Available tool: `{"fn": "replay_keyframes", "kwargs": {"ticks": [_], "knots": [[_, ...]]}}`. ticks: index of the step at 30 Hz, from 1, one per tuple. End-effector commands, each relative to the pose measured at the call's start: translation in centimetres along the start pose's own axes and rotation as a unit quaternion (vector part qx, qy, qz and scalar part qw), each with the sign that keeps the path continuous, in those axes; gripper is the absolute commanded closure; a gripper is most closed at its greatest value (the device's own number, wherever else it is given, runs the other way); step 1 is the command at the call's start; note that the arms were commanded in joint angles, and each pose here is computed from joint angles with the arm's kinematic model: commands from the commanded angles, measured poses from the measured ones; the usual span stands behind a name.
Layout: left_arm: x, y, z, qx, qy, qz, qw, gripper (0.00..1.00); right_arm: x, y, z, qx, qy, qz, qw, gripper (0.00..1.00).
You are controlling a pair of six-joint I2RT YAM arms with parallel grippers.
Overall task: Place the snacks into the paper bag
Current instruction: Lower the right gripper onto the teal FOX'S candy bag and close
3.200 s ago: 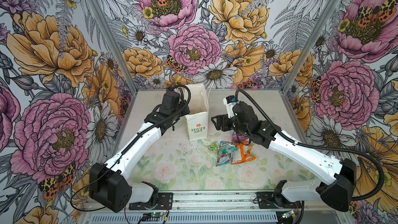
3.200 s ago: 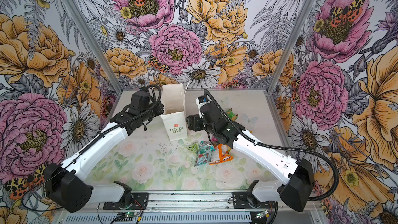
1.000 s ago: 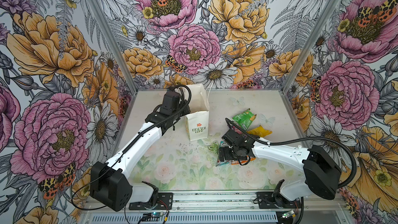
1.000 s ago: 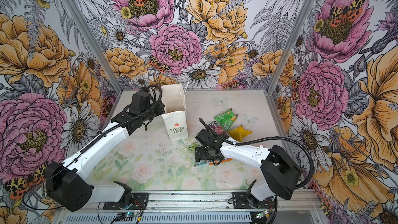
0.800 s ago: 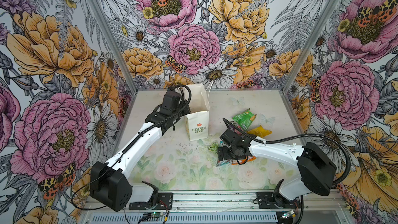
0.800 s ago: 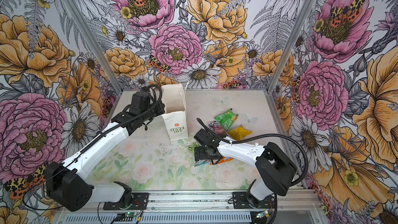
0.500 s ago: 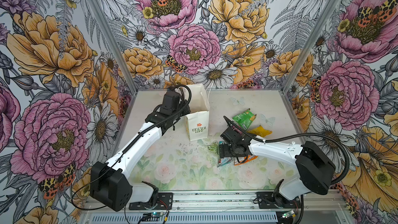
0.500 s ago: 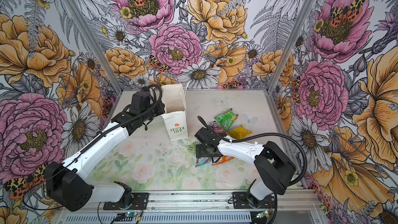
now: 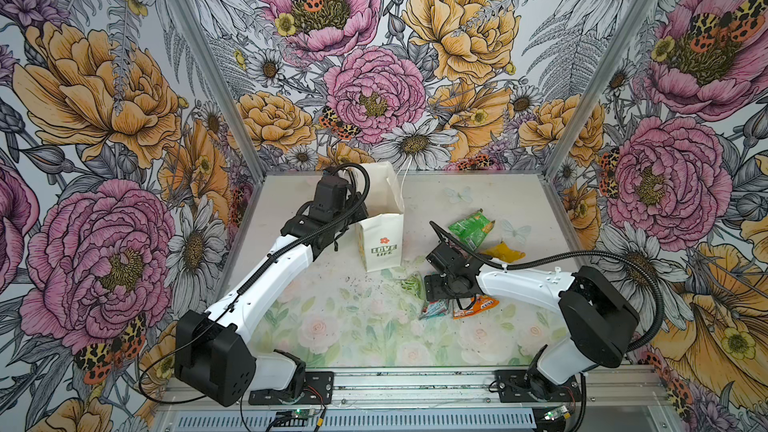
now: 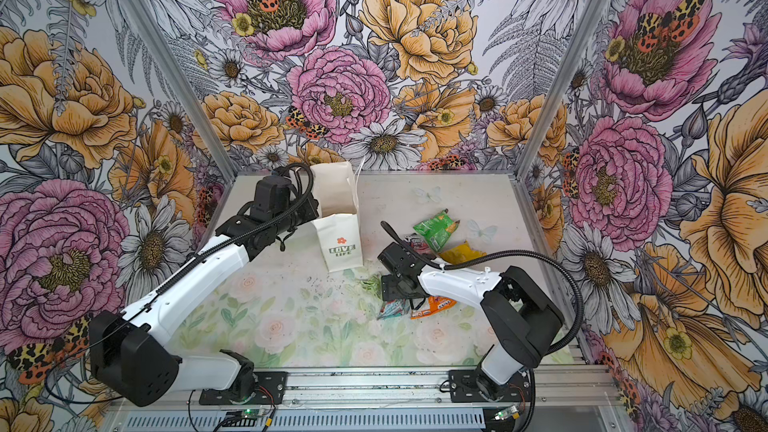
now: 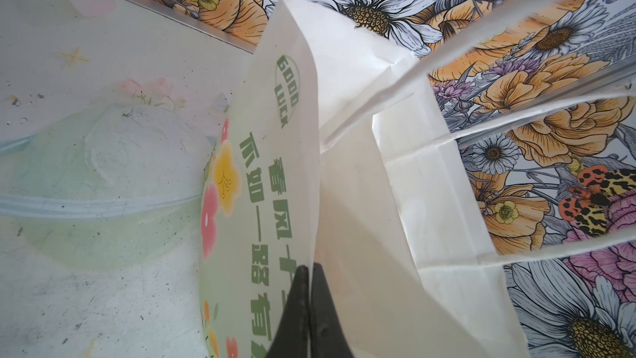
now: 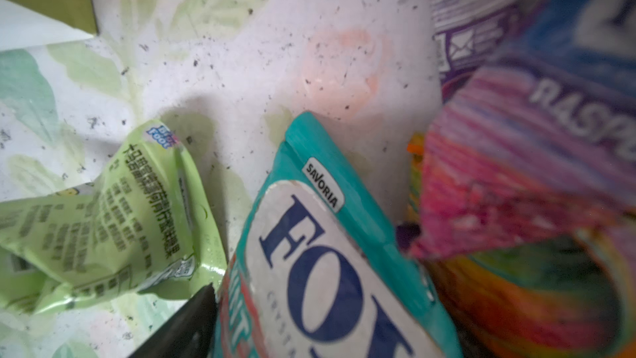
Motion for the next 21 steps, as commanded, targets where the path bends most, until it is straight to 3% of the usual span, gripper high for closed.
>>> {"fn": "replay_keyframes", "kwargs": {"ticks": [1, 8, 21], "knots": [[0.6, 0.8, -0.7, 0.015, 0.015, 0.016, 1.000, 1.00, 0.4, 0.8, -0.1, -0.009, 0.006, 0.017, 1.000, 0.13], [0.9, 0.9, -0.9, 0.015, 0.018, 0.020, 1.000, 1.00, 0.6, 1.3, 0.4, -0.017, 0.003, 0.022, 1.000, 0.19], [0.8, 0.8, -0.7, 0.015, 0.016, 0.019, 1.000, 1.00, -0.2, 0.4, 0.9, -0.021, -0.004, 0.005, 1.000, 0.45]]}}
Point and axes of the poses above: each gripper's point midway between its finger pads, its own x axis out along the fingers, its own z axis along the line the jaws close on, y = z × x, the point moved 1 cm from there along -x, back along the fingers, and after that the axes turned 11 degrees about x, right-handed, at the moved point
